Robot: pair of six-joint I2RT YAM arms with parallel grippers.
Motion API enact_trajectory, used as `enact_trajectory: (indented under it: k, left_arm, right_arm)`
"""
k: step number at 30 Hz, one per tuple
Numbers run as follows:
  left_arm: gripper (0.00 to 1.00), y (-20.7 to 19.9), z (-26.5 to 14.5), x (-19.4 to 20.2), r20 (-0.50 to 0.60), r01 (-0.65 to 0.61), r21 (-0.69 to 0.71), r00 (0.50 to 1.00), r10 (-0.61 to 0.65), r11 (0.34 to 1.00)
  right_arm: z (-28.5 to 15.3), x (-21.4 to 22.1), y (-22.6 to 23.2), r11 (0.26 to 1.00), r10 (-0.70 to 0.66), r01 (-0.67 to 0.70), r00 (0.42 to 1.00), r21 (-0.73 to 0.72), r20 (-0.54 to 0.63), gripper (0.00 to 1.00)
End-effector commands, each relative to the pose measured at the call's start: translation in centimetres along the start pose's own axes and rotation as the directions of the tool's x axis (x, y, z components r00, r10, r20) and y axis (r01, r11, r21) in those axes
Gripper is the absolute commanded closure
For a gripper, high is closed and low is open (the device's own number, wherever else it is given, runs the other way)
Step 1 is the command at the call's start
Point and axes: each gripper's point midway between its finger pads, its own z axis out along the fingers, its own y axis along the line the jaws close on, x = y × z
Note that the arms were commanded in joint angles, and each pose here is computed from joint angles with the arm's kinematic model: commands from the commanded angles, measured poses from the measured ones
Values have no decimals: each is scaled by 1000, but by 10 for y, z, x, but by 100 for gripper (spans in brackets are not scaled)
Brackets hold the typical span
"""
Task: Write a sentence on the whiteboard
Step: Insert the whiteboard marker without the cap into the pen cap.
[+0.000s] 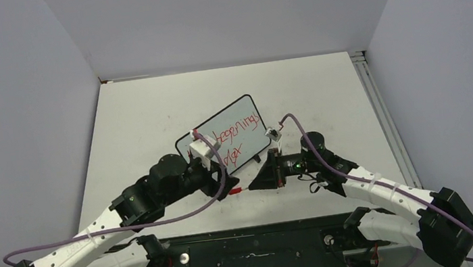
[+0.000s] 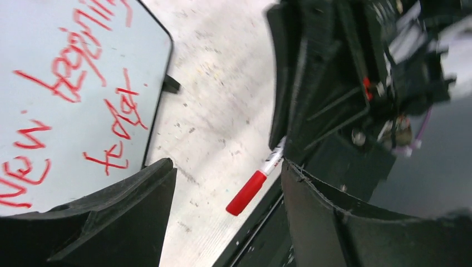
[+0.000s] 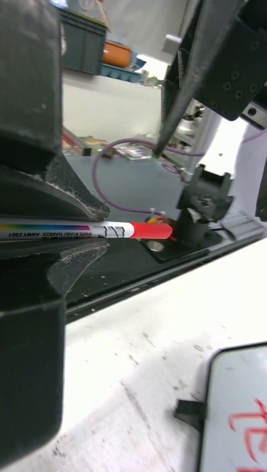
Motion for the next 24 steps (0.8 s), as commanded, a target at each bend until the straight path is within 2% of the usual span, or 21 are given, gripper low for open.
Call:
enact_trajectory:
  k: [1, 5, 8, 14, 24]
  left_arm:
    - [33, 18, -11, -68, 224, 283, -42, 937, -267, 958]
    - [33, 24, -14, -88, 294, 416, 93, 857, -424, 905]
    - [33, 18, -15, -98, 312, 458, 213, 806, -504, 863]
    - [33, 4, -13, -98, 273, 441, 295, 811, -517, 848]
    - [35, -2, -17, -91, 241, 474, 335, 793, -560, 814]
  right_arm:
    - [-17, -50, 24, 995, -83, 96, 970, -43, 229, 95]
    - [-32, -73, 37, 989, -121, 142, 933, -38, 338, 95]
    - [-38, -83, 46, 984, -150, 175, 908, -28, 392, 95]
    - [-41, -96, 58, 977, -162, 208, 878, -56, 450, 95]
    - [-40, -98, 76, 962, -124, 221, 879, -162, 460, 95]
